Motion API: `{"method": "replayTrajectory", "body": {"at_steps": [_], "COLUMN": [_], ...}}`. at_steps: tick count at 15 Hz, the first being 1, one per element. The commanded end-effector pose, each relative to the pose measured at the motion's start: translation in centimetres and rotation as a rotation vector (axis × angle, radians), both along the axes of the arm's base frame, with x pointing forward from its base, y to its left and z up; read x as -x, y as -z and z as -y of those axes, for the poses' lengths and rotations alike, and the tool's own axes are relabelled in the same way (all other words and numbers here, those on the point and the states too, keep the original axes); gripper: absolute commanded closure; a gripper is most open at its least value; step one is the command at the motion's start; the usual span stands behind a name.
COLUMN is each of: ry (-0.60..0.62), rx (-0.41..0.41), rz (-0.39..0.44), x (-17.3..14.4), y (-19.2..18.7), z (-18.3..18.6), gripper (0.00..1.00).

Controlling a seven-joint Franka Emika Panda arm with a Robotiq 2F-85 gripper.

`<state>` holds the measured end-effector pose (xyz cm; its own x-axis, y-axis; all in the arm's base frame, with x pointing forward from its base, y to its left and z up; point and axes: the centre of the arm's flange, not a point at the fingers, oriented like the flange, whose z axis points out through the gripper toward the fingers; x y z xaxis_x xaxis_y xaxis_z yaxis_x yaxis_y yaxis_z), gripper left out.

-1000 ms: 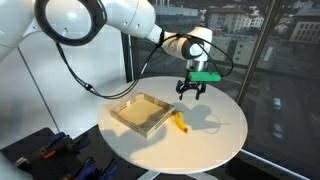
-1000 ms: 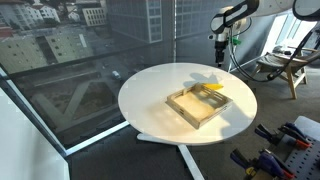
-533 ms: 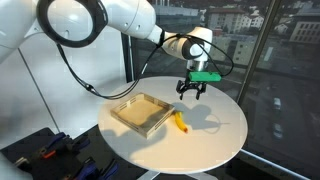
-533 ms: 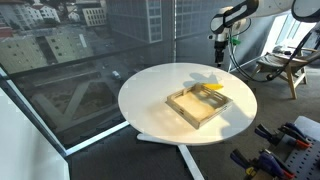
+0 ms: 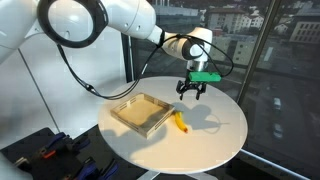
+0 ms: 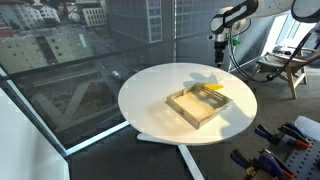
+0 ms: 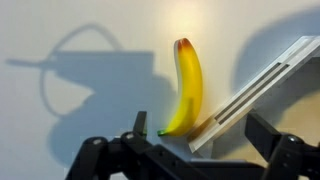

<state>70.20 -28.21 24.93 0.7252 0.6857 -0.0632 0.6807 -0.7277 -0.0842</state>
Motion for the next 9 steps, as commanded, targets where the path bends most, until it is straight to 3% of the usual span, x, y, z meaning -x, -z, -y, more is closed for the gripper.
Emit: {"method": "replayTrajectory", "body": {"at_steps": [1,9], "ry": [0.000,0.013], "rx": [0.000,-0.023], "rz": [0.000,0.045], "x": [0.00,-0.51], "y": [0.00,-0.20], "z": [0.00,-0.19], "gripper": [0.00,0.00]}}
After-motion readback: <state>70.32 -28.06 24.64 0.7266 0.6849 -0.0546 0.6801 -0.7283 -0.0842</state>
